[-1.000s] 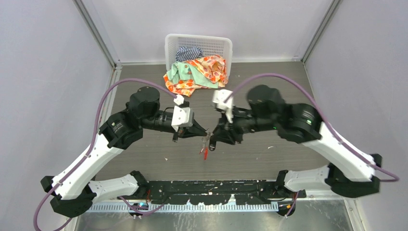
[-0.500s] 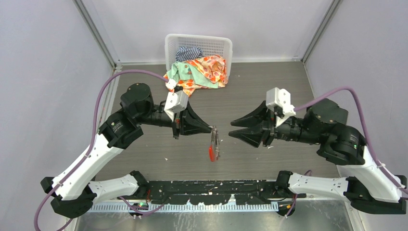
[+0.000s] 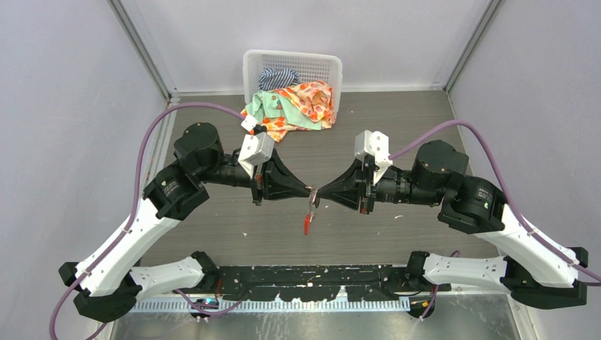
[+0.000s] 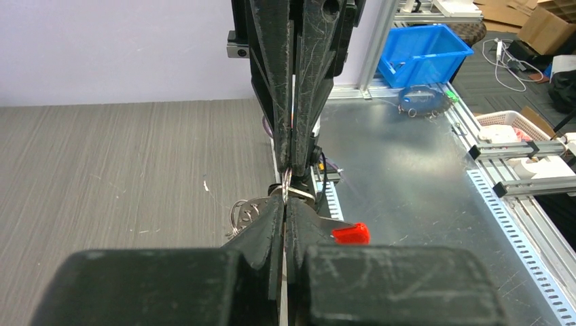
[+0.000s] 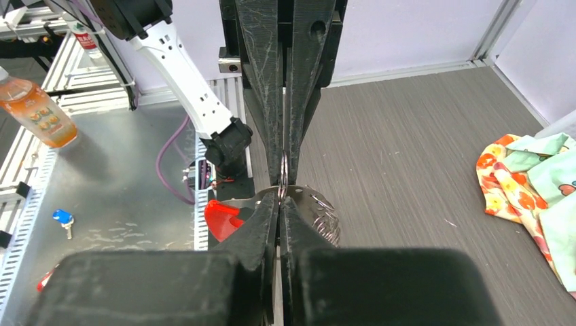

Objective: Put the keys on the keyring

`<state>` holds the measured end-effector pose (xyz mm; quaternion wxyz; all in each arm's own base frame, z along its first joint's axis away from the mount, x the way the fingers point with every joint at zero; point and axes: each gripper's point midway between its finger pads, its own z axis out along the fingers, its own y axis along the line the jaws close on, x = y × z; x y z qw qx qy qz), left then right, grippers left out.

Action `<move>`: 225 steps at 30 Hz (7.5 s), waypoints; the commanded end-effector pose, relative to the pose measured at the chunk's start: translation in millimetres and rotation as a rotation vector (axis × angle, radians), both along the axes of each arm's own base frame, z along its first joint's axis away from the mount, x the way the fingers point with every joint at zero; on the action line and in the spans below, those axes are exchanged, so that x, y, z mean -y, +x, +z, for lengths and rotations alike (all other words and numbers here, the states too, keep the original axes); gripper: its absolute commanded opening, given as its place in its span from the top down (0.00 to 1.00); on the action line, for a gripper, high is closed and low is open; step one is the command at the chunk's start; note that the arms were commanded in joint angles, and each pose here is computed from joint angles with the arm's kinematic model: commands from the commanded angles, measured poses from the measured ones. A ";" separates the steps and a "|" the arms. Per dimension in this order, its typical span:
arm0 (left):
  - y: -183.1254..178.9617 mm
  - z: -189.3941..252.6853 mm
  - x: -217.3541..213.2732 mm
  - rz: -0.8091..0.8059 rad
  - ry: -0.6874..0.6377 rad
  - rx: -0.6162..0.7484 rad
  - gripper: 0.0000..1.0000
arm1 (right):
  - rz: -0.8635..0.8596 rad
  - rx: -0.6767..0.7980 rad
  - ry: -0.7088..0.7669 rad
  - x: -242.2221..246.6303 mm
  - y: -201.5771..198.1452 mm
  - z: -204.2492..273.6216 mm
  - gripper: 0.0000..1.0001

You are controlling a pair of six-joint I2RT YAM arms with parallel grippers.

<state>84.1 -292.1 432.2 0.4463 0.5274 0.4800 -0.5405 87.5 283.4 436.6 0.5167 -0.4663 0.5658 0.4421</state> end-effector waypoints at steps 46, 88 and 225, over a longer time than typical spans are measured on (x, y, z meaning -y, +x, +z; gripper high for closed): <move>-2.8 27.0 -11.5 0.022 -0.100 0.078 1.00 | 0.050 0.052 0.023 -21.5 3.8 33.0 0.71; 23.6 -74.8 -24.0 0.029 0.185 0.377 0.82 | 0.066 -0.297 -0.463 -46.8 8.3 -54.5 0.99; 189.7 -188.4 -212.6 1.037 0.887 -0.346 0.00 | -0.561 -1.132 -0.028 -36.3 227.5 -255.5 0.99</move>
